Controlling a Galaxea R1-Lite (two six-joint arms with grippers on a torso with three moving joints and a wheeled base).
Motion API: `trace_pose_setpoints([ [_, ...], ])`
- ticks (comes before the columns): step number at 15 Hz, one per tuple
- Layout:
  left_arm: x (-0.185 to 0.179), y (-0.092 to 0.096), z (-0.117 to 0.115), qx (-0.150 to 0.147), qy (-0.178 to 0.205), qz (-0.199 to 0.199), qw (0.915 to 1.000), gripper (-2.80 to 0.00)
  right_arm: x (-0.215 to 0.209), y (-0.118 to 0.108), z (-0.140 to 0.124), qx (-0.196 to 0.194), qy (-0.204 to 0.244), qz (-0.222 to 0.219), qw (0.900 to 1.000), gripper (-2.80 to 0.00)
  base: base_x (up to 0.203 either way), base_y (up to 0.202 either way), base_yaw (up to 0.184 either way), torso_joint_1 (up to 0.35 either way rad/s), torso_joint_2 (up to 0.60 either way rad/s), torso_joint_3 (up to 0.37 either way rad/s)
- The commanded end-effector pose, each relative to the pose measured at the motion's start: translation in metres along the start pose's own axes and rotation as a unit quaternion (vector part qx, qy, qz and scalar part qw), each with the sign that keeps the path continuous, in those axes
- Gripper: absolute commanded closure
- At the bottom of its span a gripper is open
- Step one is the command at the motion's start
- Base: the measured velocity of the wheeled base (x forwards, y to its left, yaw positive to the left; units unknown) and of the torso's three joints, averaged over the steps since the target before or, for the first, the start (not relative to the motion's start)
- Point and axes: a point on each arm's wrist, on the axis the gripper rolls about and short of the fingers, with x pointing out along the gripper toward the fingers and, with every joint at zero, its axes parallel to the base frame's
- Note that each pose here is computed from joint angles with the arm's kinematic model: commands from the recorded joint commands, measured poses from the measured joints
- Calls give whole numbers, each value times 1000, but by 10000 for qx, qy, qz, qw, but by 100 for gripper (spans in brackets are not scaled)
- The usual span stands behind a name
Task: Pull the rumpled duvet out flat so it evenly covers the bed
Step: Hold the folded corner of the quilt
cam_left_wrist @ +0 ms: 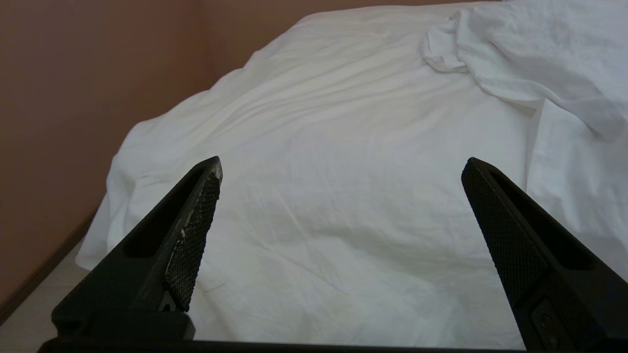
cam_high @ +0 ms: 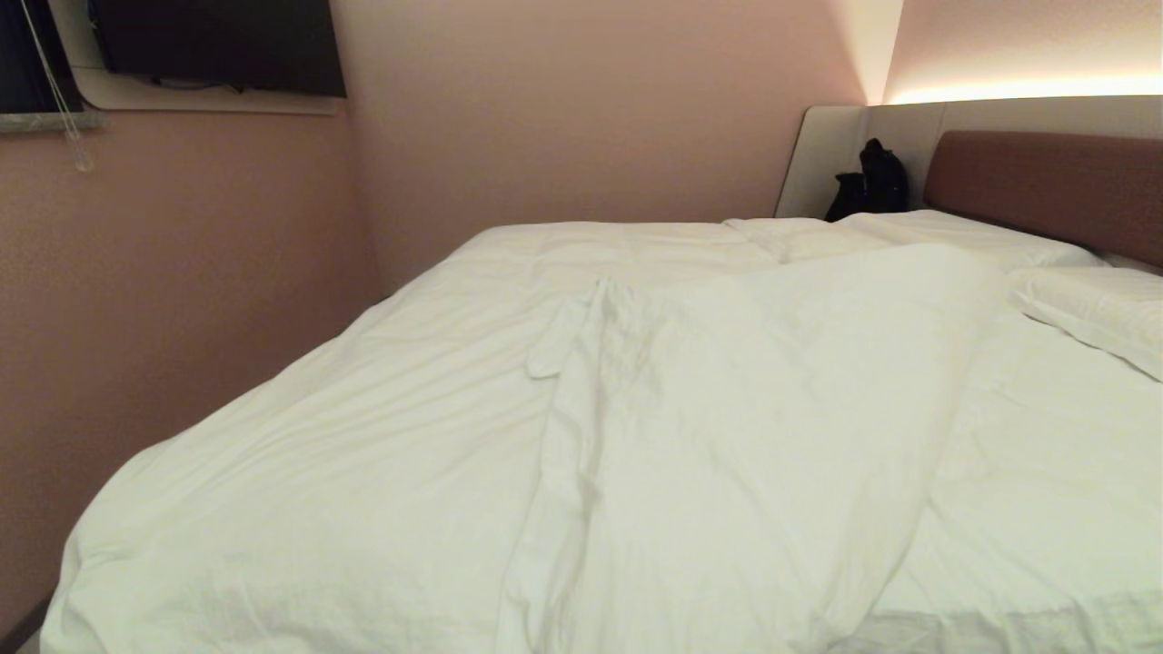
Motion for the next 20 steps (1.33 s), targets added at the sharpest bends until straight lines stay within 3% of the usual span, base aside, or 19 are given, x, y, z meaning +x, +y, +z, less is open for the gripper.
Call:
trace_pose_setpoints([
  [1, 0, 0, -1, 3, 28, -10, 10000, -280, 0, 0, 0, -2, -1, 6, 10000, 0, 0, 0, 0, 0, 0, 0],
  [5, 0, 0, -8, -94, 373, -51, 9992, -280, 0, 0, 0, -2, -1, 6, 10000, 0, 0, 0, 0, 0, 0, 0],
  [20, 0, 0, -8, -86, 358, -28, 9993, -280, 0, 0, 0, -2, -1, 6, 10000, 0, 0, 0, 0, 0, 0, 0],
])
